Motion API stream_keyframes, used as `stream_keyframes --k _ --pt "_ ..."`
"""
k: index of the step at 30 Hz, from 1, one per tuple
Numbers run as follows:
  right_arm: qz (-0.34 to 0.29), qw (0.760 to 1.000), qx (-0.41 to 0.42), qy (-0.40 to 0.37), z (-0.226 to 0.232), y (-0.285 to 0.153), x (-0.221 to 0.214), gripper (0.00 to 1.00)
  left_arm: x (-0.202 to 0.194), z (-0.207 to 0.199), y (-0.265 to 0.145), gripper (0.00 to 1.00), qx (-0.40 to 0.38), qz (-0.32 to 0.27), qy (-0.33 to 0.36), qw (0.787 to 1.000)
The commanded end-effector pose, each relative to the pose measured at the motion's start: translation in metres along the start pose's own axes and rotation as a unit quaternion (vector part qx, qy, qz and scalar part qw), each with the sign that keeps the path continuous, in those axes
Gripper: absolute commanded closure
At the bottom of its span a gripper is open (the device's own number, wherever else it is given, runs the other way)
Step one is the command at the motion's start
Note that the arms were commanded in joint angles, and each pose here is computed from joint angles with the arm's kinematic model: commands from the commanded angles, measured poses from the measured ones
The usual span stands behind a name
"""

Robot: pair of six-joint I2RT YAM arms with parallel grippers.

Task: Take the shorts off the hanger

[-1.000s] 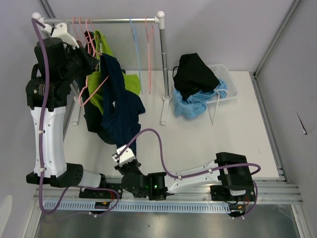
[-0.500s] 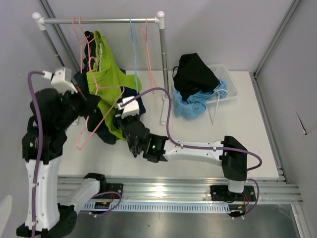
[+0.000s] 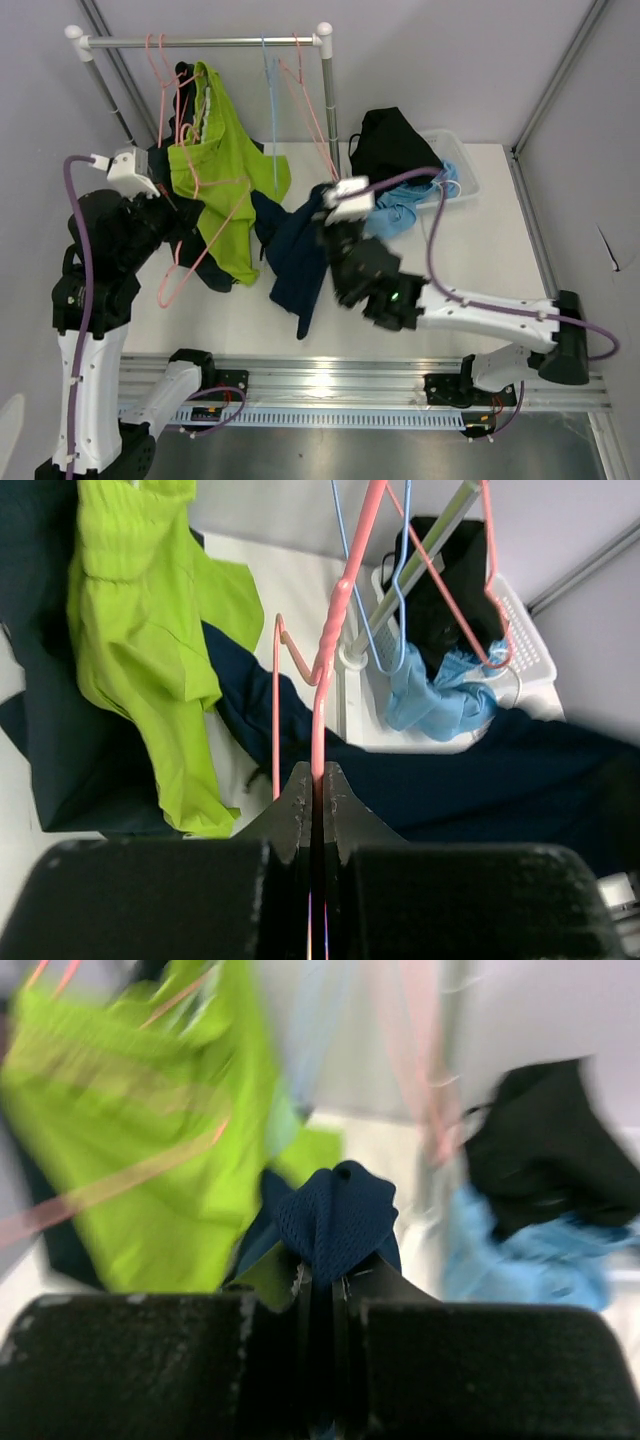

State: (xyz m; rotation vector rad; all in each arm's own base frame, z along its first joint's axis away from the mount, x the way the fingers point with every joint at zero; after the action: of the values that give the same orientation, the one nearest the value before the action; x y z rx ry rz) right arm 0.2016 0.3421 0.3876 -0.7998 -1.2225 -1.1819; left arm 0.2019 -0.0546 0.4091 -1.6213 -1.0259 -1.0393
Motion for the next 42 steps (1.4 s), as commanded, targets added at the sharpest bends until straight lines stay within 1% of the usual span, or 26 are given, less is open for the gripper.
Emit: stream_keyframes --k 1,3,4,6,7,8,9,10,11,12,13,14,15,17,19,21,27,28,31,32,34,35,38,39,41,42 --pt "-0.08 0.991 -0.078 0.078 -0.083 0.03 0.109 1.0 0.0 -0.009 0.011 1.0 -0.041 -0.016 0.0 0.999" --pt "-0.105 0.986 -0.092 0.089 -0.106 0.046 0.133 1.0 -0.007 -0.011 0.012 1.0 -0.056 -0.019 0.006 0.998" --pt "-0.131 0.982 -0.108 0.085 -0.129 0.061 0.158 1.0 -0.012 -0.01 0.016 1.0 -0.058 -0.017 0.007 0.998" --pt "-0.144 0.979 -0.121 0.08 -0.143 0.087 0.171 1.0 -0.021 -0.007 0.019 1.0 -0.053 -0.01 0.011 0.998" --pt "-0.158 0.973 -0.152 0.071 -0.167 0.102 0.183 1.0 -0.027 -0.005 0.022 1.0 -0.05 -0.001 0.013 0.999" --pt "-0.183 0.969 -0.148 0.081 -0.173 0.106 0.216 1.0 -0.032 -0.002 0.025 1.0 -0.047 0.006 0.017 0.999" --pt "-0.191 0.966 -0.153 0.08 -0.179 0.117 0.225 1.0 -0.036 0.0 0.027 1.0 -0.044 0.01 0.019 0.999" --pt "-0.182 0.967 -0.159 0.075 -0.18 0.145 0.214 1.0 -0.038 0.001 0.029 1.0 -0.042 0.012 0.02 0.999" --pt "-0.217 0.959 -0.161 0.083 -0.195 0.147 0.252 1.0 -0.042 0.002 0.032 1.0 -0.041 0.016 0.022 0.999" --pt "-0.225 0.957 -0.164 0.082 -0.2 0.158 0.26 1.0 -0.042 0.003 0.033 1.0 -0.04 0.016 0.022 0.999" --pt "-0.199 0.963 -0.172 0.063 -0.201 0.193 0.235 1.0 -0.045 0.003 0.034 1.0 -0.041 0.018 0.023 0.999" --pt "-0.209 0.959 -0.182 0.059 -0.214 0.205 0.241 1.0 -0.046 0.004 0.036 1.0 -0.04 0.019 0.023 0.999" --pt "-0.263 0.947 -0.165 0.079 -0.212 0.195 0.285 1.0 -0.046 0.004 0.035 1.0 -0.039 0.016 0.024 0.999" --pt "-0.252 0.95 -0.174 0.056 -0.222 0.233 0.26 1.0 -0.048 0.006 0.036 1.0 -0.036 0.016 0.027 0.999" --pt "-0.289 0.941 -0.165 0.063 -0.224 0.237 0.27 1.0 -0.048 0.007 0.037 1.0 -0.034 0.014 0.03 0.999" --pt "-0.295 0.939 -0.163 0.065 -0.231 0.243 0.265 1.0 -0.051 0.009 0.038 1.0 -0.03 0.015 0.032 0.999" --pt "-0.223 0.957 -0.161 0.091 -0.237 0.271 0.207 1.0 -0.051 0.011 0.046 1.0 -0.027 0.016 0.03 0.999" --pt "-0.199 0.963 -0.161 0.084 -0.231 0.277 0.183 1.0 -0.049 0.01 0.047 1.0 -0.029 0.012 0.028 0.999" --pt "-0.197 0.965 -0.154 0.076 -0.215 0.268 0.174 1.0 -0.049 0.007 0.051 1.0 -0.038 0.013 0.021 0.999" --pt "-0.179 0.967 -0.166 0.07 -0.217 0.269 0.156 1.0 -0.05 0.007 0.052 1.0 -0.04 0.015 0.019 0.999" --pt "-0.173 0.967 -0.173 0.071 -0.216 0.262 0.151 1.0 -0.051 0.007 0.053 1.0 -0.04 0.015 0.014 0.999" --pt "-0.15 0.968 -0.19 0.061 -0.221 0.262 0.124 1.0 -0.052 0.006 0.054 1.0 -0.042 0.015 0.013 0.999" --pt "-0.151 0.961 -0.224 0.064 -0.24 0.247 0.107 1.0 -0.054 0.006 0.054 1.0 -0.044 0.015 0.01 0.999" --pt "-0.122 0.958 -0.253 0.048 -0.256 0.244 0.071 1.0 -0.055 0.005 0.053 1.0 -0.047 0.017 0.01 0.999" --pt "-0.123 0.947 -0.292 0.049 -0.279 0.231 0.058 1.0 -0.056 0.005 0.053 1.0 -0.046 0.019 0.01 0.999" --pt "-0.103 0.938 -0.328 0.043 -0.296 0.222 0.029 1.0 -0.056 0.005 0.052 1.0 -0.046 0.02 0.011 0.999"
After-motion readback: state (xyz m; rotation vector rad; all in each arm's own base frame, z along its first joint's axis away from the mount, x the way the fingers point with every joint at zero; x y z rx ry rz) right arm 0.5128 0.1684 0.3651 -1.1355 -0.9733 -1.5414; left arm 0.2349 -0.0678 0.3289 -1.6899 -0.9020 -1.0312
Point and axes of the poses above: each gripper's point midway between its finger pads, its own y axis out along the fingers, its own z axis along the line the jaws close on, x = y × z, the point moved 3 cm from there along -y, back along the fingers, and after that the axes turned 10 degrees about y, right-handed, at the moved point
